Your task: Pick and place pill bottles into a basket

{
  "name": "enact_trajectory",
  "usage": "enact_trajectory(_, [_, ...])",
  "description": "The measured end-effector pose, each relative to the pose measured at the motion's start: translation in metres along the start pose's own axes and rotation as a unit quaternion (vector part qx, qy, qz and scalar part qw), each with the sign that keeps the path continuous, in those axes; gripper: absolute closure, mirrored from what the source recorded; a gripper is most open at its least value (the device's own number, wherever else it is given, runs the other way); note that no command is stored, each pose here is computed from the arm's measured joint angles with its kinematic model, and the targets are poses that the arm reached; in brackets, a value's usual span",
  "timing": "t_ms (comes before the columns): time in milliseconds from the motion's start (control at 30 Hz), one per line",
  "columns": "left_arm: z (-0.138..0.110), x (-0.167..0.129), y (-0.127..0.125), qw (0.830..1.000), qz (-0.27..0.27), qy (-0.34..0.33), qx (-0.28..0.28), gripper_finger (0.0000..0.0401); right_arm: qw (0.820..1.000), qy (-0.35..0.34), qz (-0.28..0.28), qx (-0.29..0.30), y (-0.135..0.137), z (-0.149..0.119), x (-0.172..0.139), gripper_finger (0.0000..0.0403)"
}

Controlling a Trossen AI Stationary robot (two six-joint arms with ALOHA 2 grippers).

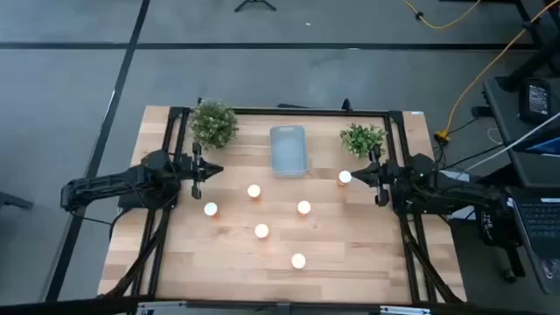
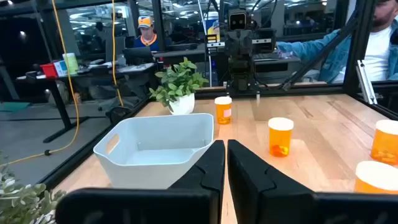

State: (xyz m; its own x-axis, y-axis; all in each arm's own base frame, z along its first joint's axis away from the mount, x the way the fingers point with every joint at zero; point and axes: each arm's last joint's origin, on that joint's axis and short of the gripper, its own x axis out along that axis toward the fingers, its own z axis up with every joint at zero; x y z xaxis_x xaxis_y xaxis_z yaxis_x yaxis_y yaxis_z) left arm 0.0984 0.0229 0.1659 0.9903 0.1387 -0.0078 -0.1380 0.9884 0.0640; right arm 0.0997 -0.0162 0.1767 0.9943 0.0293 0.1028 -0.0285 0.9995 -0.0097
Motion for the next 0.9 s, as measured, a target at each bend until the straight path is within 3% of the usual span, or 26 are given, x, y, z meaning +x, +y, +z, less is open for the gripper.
enact_trajectory(333, [0.0, 0.0, 0.0, 1.0, 0.001, -0.002, -0.008, 0.0387, 1.0, 0.0, -0.003, 0.001, 0.0, 0.0, 0.0, 0.04])
enact_trajectory(500, [0.001, 0.0, 0.001, 0.999, 0.011, -0.003, -0.046, 0.0399, 0.997, -0.003, -0.066, 0.027, -0.004, 0.0, 0.0, 0.04])
enact_trajectory(767, [0.006, 0.003, 0.003, 0.998, 0.042, -0.007, -0.036, 0.0399, 0.989, 0.016, -0.143, 0.044, -0.008, -0.005, -0.001, 0.04])
enact_trajectory(900, [0.017, 0.007, 0.006, 0.997, 0.071, 0.008, -0.035, 0.0399, 0.987, 0.002, -0.155, 0.042, -0.009, -0.002, -0.001, 0.04])
